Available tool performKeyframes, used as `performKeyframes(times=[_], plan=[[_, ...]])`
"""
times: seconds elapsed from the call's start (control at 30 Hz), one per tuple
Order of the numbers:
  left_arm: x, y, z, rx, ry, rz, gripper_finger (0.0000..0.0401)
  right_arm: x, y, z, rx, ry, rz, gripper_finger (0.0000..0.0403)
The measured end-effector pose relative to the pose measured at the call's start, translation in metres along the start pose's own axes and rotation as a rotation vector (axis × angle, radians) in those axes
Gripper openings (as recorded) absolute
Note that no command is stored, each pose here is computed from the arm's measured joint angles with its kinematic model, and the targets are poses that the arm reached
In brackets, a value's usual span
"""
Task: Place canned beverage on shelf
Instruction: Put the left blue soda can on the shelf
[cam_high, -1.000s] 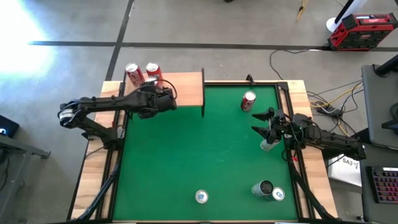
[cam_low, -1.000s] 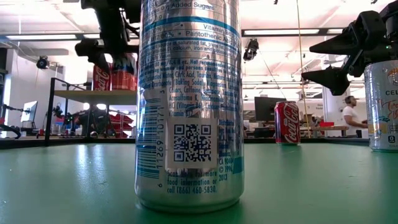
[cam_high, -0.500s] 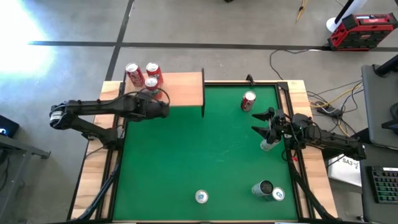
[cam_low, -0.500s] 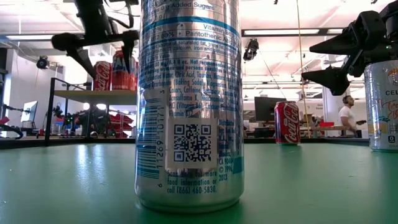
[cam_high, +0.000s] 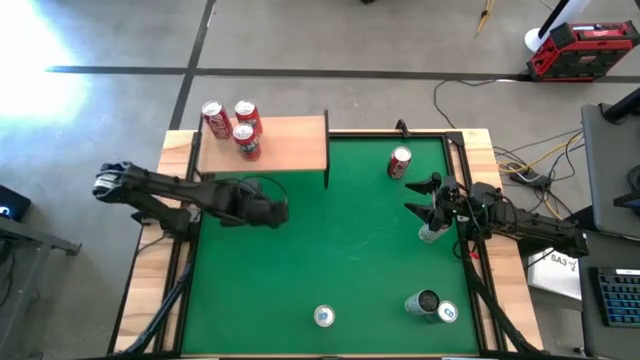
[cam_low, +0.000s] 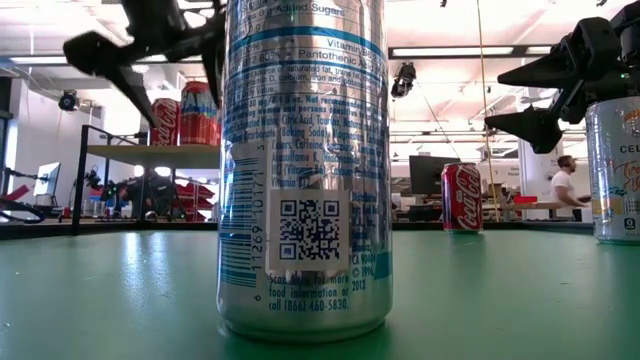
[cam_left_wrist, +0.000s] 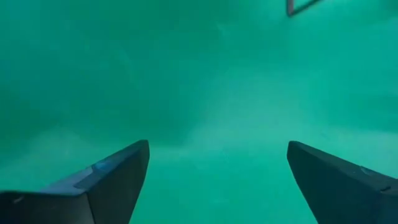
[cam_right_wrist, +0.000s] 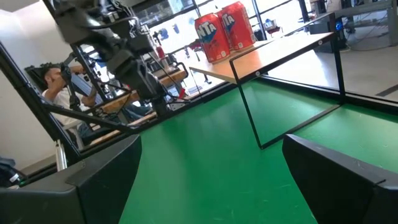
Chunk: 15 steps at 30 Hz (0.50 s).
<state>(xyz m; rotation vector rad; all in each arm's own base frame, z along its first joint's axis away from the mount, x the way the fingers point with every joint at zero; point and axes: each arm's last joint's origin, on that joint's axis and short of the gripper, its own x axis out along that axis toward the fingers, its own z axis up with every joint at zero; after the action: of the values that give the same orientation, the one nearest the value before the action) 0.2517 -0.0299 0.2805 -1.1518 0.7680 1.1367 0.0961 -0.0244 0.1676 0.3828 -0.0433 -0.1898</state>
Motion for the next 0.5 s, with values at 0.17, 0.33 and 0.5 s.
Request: performKeyframes(times=[0.17, 0.33, 0.5], plan=[[-0.006, -0.029, -0.024, 0.019, 0.005, 0.057, 0.0344, 0.0, 0.0, 0.0, 0.0, 0.0, -0.001, 0.0382], [-0.012, -0.065, -0.053, 0.103, 0.004, 0.111, 0.0326, 0.0, 0.0, 0.0, 0.0, 0.0, 0.0, 0.0382], [-0.022, -0.095, -0.08, 0.128, -0.003, 0.147, 0.0309, 0.0, 0.0, 0.0, 0.0, 0.0, 0.0, 0.0382]])
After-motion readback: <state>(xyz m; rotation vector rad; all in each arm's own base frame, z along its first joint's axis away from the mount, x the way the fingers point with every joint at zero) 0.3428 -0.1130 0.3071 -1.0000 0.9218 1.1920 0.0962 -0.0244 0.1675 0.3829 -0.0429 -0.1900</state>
